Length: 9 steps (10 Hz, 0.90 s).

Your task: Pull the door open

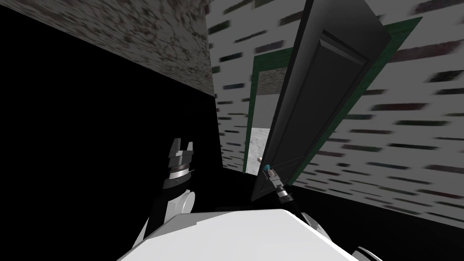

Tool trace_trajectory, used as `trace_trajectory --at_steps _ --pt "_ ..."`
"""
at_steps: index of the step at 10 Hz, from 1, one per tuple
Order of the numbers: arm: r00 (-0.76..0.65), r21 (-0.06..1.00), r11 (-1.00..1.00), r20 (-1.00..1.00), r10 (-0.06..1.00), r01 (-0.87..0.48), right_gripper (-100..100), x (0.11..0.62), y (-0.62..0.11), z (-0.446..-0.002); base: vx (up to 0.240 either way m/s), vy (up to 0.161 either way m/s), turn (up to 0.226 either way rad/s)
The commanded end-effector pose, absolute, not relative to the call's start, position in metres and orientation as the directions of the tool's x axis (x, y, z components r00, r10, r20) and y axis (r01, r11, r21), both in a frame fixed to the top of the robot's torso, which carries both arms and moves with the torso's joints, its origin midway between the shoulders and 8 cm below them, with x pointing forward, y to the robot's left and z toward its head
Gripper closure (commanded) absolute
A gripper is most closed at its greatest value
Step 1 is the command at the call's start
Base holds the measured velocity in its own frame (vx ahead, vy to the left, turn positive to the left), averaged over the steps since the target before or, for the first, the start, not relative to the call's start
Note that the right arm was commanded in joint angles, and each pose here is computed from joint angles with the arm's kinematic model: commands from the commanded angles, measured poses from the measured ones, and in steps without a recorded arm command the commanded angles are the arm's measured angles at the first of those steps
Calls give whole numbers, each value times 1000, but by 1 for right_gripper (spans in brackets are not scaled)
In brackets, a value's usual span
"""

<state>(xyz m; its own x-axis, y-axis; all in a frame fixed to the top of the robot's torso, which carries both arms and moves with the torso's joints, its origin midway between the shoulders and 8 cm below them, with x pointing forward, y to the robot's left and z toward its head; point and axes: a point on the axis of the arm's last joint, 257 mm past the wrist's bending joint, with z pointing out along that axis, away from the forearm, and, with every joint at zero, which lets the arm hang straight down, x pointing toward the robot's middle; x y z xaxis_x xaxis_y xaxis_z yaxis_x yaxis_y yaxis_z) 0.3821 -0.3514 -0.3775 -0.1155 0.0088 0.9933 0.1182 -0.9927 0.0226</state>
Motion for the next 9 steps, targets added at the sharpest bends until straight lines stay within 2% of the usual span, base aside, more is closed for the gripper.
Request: trace_trajectory --at_steps 1,2,4,9 --pt "-78 22 -995 997 14 101 -100 374 -361 -390 -1 5 10" --pt "-84 21 -994 996 12 103 -100 375 -360 -388 0 0 0" --pt "-86 29 -997 996 22 72 -100 350 -378 -391 38 -5 140" --pt "-90 36 -998 995 32 49 -100 331 -391 -391 25 -1 46"
